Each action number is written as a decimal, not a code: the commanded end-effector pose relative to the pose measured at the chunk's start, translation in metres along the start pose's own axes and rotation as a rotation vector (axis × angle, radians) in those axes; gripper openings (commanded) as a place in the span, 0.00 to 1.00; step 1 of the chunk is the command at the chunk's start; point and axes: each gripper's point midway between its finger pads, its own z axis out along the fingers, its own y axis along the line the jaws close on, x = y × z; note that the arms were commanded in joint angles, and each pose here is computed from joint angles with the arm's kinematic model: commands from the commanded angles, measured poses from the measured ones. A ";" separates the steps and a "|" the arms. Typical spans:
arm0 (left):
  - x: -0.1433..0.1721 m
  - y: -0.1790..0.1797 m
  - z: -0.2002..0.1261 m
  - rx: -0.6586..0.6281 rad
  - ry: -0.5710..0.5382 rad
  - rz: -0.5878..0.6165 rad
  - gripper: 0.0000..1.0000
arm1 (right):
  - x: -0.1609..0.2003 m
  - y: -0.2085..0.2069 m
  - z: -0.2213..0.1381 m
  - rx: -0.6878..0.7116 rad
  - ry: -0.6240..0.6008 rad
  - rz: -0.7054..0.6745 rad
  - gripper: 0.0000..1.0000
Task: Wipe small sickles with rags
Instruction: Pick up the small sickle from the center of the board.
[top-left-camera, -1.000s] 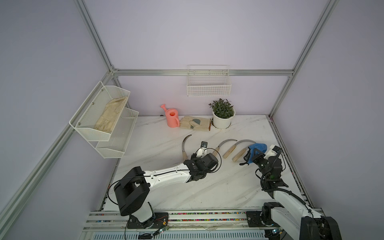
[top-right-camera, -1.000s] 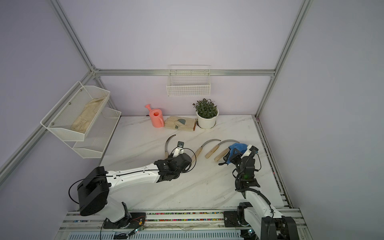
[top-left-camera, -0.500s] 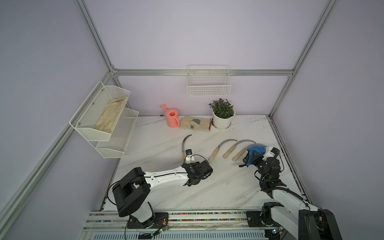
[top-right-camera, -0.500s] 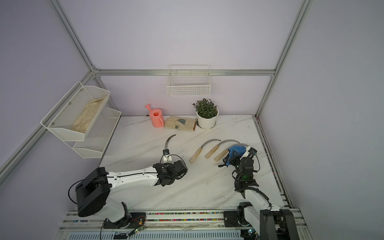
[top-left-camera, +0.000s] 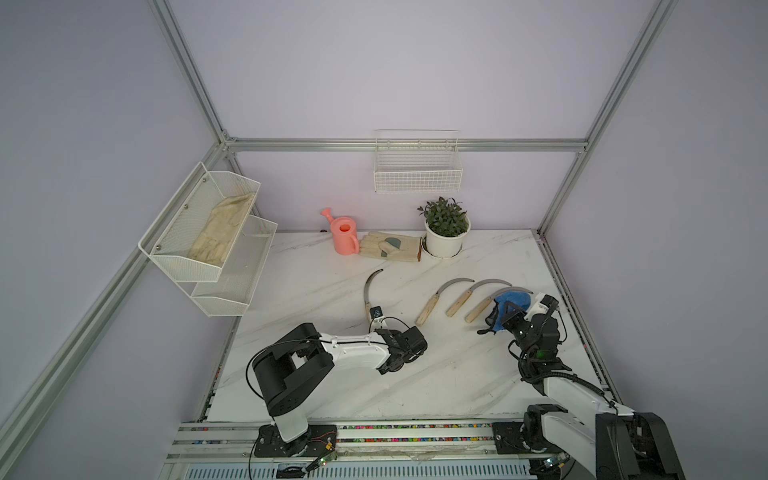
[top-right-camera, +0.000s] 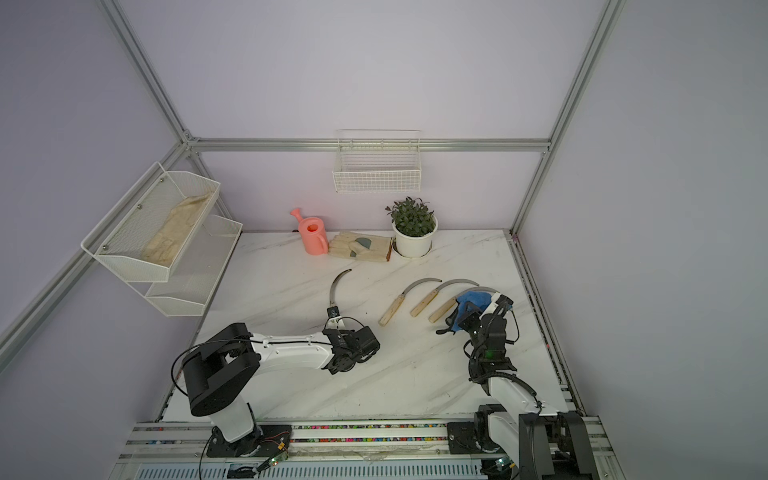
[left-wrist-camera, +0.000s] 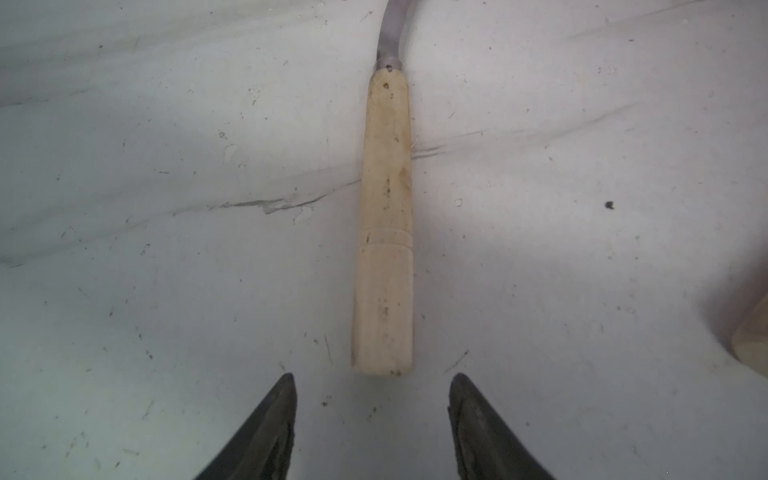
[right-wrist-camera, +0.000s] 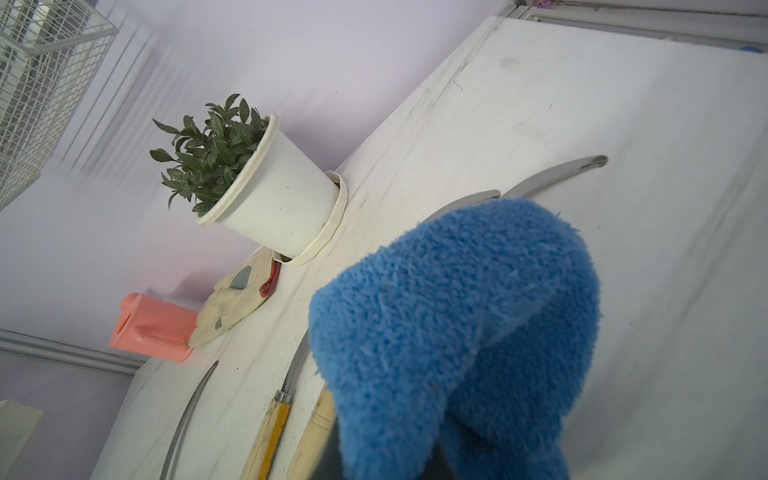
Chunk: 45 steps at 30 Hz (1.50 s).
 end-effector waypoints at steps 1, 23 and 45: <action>0.006 0.007 0.015 -0.025 -0.004 -0.011 0.58 | -0.012 0.010 0.001 -0.036 -0.041 0.008 0.00; 0.016 0.012 0.039 0.005 0.096 -0.015 0.37 | -0.012 0.008 0.001 -0.026 -0.039 0.010 0.00; 0.024 0.015 0.031 0.078 0.106 -0.018 0.29 | -0.011 0.008 0.002 -0.022 -0.036 0.011 0.00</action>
